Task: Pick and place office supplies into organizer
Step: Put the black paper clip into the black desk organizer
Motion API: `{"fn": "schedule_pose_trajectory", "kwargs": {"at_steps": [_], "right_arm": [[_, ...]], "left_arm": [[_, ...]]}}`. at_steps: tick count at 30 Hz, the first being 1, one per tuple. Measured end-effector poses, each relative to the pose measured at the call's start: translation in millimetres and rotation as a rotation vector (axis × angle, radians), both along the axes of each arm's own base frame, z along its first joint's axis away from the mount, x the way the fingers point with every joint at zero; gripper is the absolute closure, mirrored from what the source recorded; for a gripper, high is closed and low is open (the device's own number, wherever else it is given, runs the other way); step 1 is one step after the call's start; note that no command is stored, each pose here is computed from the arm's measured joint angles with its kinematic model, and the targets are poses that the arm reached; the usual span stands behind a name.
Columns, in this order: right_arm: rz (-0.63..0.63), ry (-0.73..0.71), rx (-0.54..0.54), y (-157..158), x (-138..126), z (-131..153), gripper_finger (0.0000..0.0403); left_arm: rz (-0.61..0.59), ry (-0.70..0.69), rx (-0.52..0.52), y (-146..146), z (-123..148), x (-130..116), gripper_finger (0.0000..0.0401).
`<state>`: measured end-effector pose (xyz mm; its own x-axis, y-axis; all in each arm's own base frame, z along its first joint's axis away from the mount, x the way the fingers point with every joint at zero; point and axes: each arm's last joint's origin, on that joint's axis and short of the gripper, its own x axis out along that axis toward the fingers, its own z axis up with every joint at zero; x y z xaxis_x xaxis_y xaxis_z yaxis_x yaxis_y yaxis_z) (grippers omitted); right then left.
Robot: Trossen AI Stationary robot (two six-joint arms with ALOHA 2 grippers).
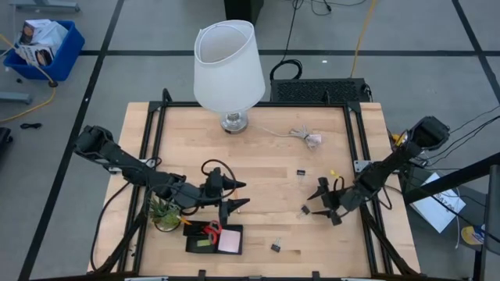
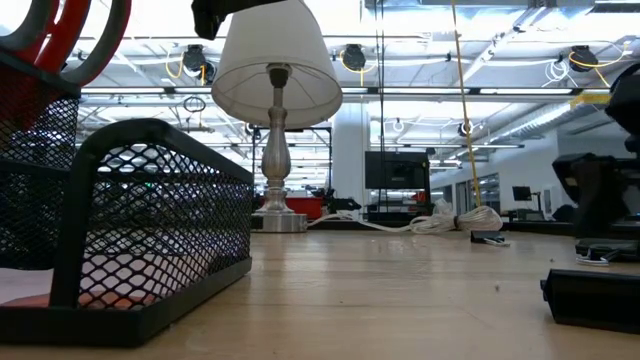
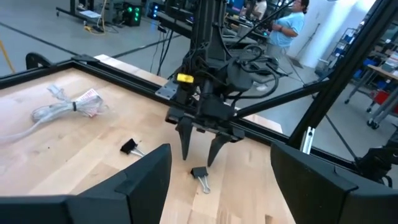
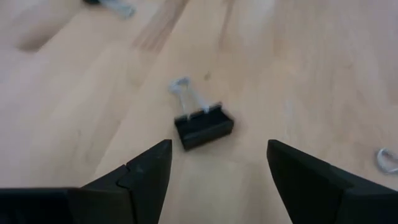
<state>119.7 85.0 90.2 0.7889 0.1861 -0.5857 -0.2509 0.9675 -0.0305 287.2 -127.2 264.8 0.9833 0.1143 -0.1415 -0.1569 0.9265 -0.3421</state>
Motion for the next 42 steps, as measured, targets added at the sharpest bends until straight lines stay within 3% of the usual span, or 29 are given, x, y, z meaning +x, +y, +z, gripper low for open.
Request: {"fn": "schedule_pose_trajectory", "kwargs": {"at_steps": [15,30,42], "right_arm": [[0.123,0.009,-0.016,-10.2,14.5,-3.2,0.0151],[0.148,0.078,-0.012,1.5,35.9,-13.6,0.0152],[0.078,0.172,0.025,-11.7,13.2,-28.8,0.0152]], "left_arm": [[0.001,-0.002,-0.009,0.0,0.1,0.0,0.0128],[-0.001,0.006,-0.015,0.0,-0.8,-0.1,0.0128],[0.002,0.022,-0.024,0.1,-2.7,-0.4,0.0128]]}}
